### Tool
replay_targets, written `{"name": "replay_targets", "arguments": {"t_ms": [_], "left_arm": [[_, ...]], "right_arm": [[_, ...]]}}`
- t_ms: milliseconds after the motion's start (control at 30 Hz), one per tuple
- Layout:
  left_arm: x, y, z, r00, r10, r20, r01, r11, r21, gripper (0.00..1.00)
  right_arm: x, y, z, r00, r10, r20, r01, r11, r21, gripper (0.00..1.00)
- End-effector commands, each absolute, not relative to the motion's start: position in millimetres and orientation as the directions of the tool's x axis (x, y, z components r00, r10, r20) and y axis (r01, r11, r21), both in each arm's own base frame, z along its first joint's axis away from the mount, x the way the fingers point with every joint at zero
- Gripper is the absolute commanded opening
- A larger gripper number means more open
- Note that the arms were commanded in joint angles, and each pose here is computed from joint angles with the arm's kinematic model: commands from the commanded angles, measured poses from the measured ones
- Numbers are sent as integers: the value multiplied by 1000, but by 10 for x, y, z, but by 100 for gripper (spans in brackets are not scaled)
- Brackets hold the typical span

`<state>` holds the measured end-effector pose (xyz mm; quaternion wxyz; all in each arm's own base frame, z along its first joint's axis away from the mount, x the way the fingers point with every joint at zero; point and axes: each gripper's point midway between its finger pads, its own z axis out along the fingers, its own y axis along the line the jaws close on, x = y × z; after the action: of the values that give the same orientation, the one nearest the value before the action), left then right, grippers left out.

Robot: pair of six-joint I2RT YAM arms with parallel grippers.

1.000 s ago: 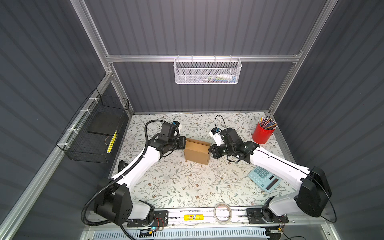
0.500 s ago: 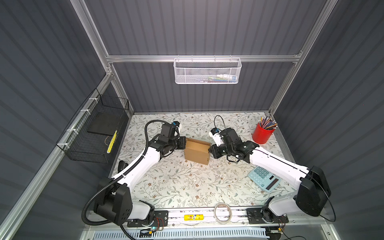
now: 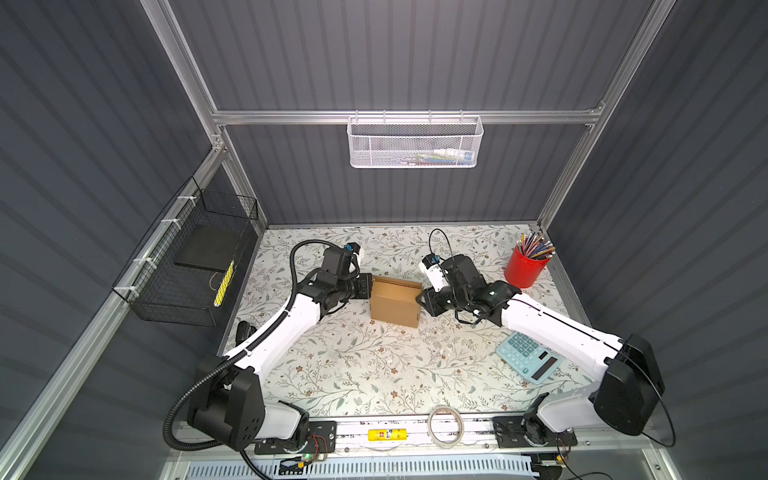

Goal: Fold the paper box

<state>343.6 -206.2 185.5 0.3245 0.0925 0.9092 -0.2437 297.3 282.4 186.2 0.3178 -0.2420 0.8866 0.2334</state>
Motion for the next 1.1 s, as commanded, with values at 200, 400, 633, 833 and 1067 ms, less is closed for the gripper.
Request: {"name": "replay_targets", "arguments": {"t_ms": [200, 400, 633, 833, 1067], "left_arm": [[3169, -1985, 1516, -846, 82, -527, 307, 883, -356, 0], [3159, -1980, 1527, -844, 87, -529, 312, 882, -353, 0], [3159, -1984, 1519, -844, 90, -529, 315, 881, -353, 0], [3156, -1993, 1535, -842, 94, -532, 322, 878, -354, 0], [3144, -1995, 1552, -840, 98, -534, 328, 875, -355, 0]], "right_arm": [[2986, 2710, 2138, -628, -298, -719, -592, 783, 193, 47], [2951, 2607, 2271, -544, -374, -751, -644, 760, 87, 56], [2882, 2581, 2337, -380, -518, -767, -738, 669, -86, 63], [2904, 2569, 2266, -278, -625, -729, -759, 609, -233, 70], [2899, 2597, 2186, -215, -682, -699, -778, 552, -300, 76]]}}
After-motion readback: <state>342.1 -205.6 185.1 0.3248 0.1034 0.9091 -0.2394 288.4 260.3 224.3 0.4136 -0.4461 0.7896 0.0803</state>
